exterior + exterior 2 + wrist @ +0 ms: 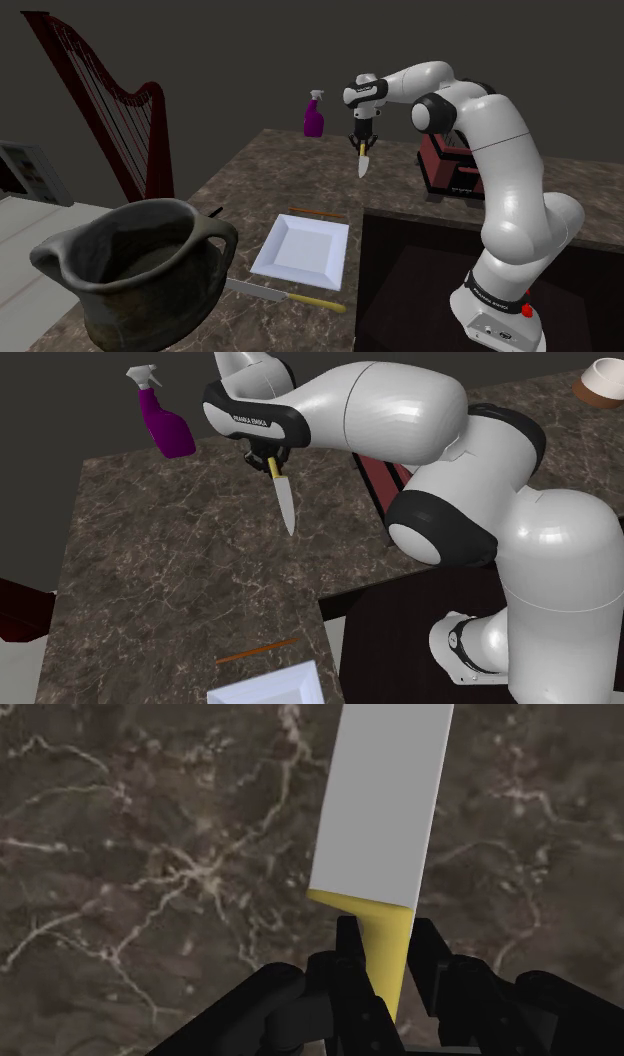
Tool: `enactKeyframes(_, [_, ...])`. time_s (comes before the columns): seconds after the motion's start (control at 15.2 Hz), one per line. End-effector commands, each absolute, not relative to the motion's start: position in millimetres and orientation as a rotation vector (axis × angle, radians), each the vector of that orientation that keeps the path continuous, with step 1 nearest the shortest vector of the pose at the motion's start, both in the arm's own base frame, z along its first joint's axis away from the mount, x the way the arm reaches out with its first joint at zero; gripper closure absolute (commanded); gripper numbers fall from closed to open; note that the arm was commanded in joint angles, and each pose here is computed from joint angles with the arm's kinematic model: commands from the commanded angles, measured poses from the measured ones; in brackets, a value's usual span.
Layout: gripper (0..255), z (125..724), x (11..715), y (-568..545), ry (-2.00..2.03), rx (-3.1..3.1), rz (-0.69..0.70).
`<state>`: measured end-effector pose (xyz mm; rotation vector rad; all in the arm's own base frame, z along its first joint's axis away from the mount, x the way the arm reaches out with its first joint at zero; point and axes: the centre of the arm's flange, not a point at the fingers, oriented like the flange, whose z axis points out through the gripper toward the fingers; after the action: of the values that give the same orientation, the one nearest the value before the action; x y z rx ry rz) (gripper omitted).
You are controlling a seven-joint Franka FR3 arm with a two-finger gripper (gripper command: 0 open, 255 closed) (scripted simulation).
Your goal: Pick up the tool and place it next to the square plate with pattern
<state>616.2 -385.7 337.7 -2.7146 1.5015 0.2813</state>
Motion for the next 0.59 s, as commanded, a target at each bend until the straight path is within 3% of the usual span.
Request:
enactKeyframes(0.0, [255, 337, 616, -386, 1.502, -2.714, 0.282])
enactKeyframes(0.53, [255, 380, 616, -386, 1.502, -2.714, 0.282])
